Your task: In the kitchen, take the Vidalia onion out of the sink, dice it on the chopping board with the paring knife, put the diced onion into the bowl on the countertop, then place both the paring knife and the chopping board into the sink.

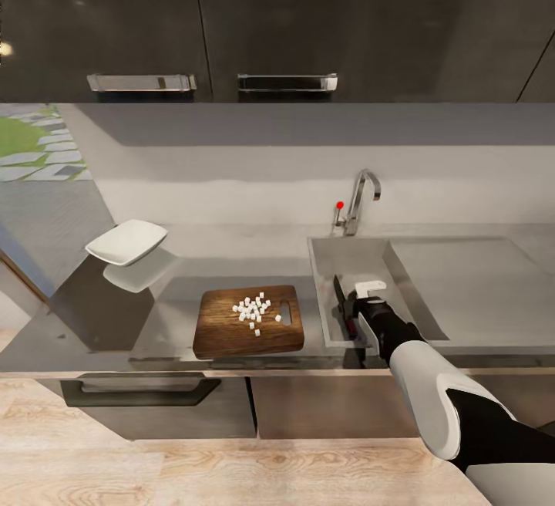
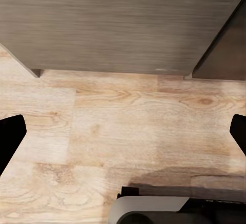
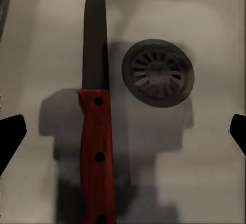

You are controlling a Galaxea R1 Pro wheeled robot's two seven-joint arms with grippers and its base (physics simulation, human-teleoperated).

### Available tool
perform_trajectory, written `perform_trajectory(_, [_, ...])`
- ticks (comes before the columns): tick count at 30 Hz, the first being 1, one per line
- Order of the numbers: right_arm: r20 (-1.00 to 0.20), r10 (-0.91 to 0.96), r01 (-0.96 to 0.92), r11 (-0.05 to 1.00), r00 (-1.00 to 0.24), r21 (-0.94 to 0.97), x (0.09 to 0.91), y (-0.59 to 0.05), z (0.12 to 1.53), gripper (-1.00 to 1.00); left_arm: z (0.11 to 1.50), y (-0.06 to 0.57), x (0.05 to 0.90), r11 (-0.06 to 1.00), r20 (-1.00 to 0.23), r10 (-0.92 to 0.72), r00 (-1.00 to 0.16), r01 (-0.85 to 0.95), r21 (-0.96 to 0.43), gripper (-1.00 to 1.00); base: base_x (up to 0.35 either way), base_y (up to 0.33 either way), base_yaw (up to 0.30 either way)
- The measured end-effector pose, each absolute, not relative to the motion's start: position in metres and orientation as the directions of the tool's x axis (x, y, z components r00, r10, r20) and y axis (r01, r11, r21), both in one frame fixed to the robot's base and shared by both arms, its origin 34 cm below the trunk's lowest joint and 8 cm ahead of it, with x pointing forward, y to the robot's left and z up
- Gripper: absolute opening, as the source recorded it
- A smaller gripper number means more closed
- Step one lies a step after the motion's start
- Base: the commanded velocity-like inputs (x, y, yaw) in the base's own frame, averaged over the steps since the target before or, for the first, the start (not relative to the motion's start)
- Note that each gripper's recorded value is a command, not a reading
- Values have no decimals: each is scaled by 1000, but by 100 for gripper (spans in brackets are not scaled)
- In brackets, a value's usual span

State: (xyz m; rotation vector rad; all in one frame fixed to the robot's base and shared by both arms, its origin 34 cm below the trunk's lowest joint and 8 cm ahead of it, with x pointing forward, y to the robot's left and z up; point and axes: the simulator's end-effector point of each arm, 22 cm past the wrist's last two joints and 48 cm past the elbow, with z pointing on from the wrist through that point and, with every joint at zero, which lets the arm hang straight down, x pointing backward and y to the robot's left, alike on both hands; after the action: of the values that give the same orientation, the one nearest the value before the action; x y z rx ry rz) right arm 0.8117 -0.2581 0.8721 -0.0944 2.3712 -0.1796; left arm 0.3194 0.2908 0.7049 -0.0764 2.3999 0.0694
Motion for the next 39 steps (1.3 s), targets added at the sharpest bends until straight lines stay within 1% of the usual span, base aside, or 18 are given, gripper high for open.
perform_trajectory(5, [-719, -118, 1, 987, -685, -162, 825, -262, 895, 100, 706, 291, 321, 997, -680, -36, -733, -75, 28, 100, 0, 0, 0])
perform_trajectory(9, [-777, -116, 33, 984, -619, -173, 845, -273, 934, 100, 707, 291, 322, 997, -683, -36, -729, -75, 28, 100, 0, 0, 0])
perform_trajectory(14, [-824, -116, -20, 992, -554, -126, 861, -261, 969, 100, 707, 291, 321, 997, -682, -37, -730, -76, 28, 100, 0, 0, 0])
perform_trajectory(19, [-885, -112, 9, 991, -453, -130, 875, -268, 1025, 100, 708, 291, 323, 997, -687, -37, -726, -77, 28, 100, 0, 0, 0])
perform_trajectory(23, [-897, -97, 59, 989, -432, -135, 855, -283, 1043, 100, 709, 291, 324, 997, -691, -37, -722, -78, 27, 100, 0, 0, 0])
perform_trajectory(28, [-911, -36, 90, 993, -412, -79, 807, -273, 1069, 100, 711, 291, 326, 997, -697, -38, -717, -78, 26, 100, 0, 0, 0])
perform_trajectory(31, [-907, -10, 83, 995, -422, -50, 784, -272, 1078, 100, 712, 291, 328, 997, -700, -38, -713, -78, 26, 100, -24, 9, 0])
perform_trajectory(39, [-907, -4, 68, 997, -422, -36, 778, -268, 1085, 100, 710, 292, 324, 996, -695, -39, -718, -81, 27, 100, -218, 186, 0])
